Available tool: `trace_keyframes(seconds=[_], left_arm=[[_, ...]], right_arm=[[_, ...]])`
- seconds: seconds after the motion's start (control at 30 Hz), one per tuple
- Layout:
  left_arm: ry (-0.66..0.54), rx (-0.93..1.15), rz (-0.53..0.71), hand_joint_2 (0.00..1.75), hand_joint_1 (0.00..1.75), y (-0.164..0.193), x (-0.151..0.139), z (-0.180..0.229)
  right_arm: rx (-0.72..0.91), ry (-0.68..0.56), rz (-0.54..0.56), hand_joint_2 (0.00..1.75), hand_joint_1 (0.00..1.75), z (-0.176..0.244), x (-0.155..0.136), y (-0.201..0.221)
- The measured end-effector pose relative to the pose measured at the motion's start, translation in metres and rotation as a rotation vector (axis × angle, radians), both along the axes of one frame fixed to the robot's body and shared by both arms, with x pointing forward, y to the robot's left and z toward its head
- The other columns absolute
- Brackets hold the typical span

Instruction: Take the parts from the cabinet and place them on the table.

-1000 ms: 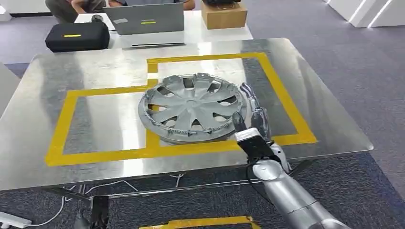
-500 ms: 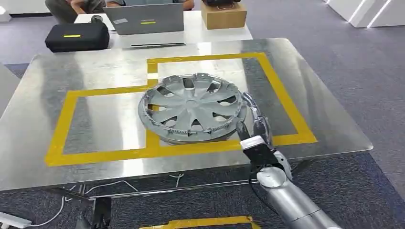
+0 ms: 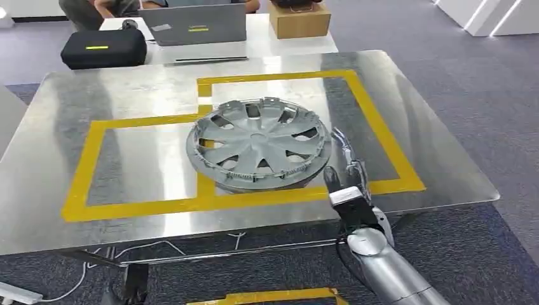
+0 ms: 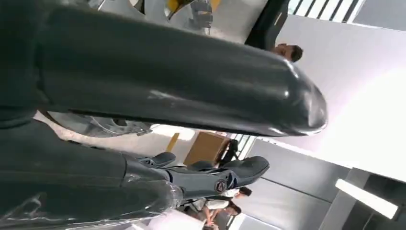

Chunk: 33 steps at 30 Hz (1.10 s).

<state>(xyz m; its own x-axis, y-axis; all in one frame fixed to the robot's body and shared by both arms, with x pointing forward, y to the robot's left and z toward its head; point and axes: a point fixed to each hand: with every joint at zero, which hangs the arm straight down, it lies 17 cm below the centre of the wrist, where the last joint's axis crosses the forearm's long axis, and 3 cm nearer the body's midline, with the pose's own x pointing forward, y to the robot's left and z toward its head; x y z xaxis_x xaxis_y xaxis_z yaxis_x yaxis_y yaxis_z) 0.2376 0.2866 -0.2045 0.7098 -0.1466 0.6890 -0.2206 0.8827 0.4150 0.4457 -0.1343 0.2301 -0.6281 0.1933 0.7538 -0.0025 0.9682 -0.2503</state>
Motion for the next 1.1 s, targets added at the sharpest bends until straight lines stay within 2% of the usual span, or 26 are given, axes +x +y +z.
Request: trace_keyframes(seconds=[1.1], left_arm=[[0.018, -0.003, -0.014, 0.0, 0.0, -0.005, -0.008, -0.004]], right_arm=[[0.03, -0.004, -0.004, 0.0, 0.0, 0.002, -0.012, -0.008]])
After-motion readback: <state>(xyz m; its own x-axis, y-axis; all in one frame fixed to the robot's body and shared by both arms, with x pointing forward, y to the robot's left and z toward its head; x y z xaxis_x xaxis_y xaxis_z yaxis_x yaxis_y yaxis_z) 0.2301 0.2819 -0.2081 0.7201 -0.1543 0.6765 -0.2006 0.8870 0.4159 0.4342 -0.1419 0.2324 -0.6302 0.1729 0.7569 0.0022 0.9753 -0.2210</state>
